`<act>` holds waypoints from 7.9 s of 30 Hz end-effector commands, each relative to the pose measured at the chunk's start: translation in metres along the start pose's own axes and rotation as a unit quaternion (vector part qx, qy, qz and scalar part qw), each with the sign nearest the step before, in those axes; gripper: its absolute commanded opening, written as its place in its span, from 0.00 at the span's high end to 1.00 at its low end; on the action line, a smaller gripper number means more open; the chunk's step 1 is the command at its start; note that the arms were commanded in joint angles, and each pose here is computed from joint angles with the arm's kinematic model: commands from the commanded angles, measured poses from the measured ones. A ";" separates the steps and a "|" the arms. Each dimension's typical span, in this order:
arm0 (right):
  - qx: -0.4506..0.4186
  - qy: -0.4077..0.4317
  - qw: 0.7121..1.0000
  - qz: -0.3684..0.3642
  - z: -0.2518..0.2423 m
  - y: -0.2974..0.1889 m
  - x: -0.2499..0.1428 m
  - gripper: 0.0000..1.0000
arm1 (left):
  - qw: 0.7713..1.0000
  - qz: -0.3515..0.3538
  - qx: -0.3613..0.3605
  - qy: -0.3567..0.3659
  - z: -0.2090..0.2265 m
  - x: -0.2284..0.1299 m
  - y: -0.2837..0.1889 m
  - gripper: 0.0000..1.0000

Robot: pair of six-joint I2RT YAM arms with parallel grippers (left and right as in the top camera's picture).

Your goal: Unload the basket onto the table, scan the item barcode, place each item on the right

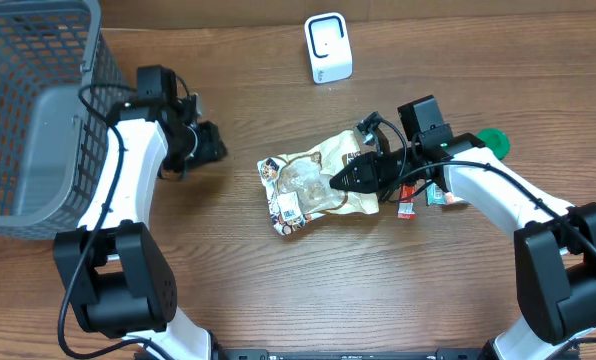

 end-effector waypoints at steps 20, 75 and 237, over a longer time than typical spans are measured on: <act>-0.255 -0.239 0.933 -0.085 0.045 -0.097 0.145 0.96 | 0.989 -0.106 0.101 -0.004 0.028 0.036 -0.033 0.00; -0.594 -0.521 0.613 -0.001 -0.089 -0.039 0.262 0.96 | 0.989 -0.107 0.101 -0.004 0.029 0.036 -0.033 0.00; -0.465 -0.287 0.650 -0.529 0.069 -0.256 -0.082 0.00 | 0.989 -0.107 0.100 -0.004 0.028 0.037 -0.033 0.01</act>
Point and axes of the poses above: each gripper's point midway between its finger pads, its own y axis out along the fingers, its own z axis along the line the jaws close on, x = y × z, the point moved 1 cm from there along -y, back along the fingers, and after that the axes turned 15 degrees about -y, right-handed, at the moved point
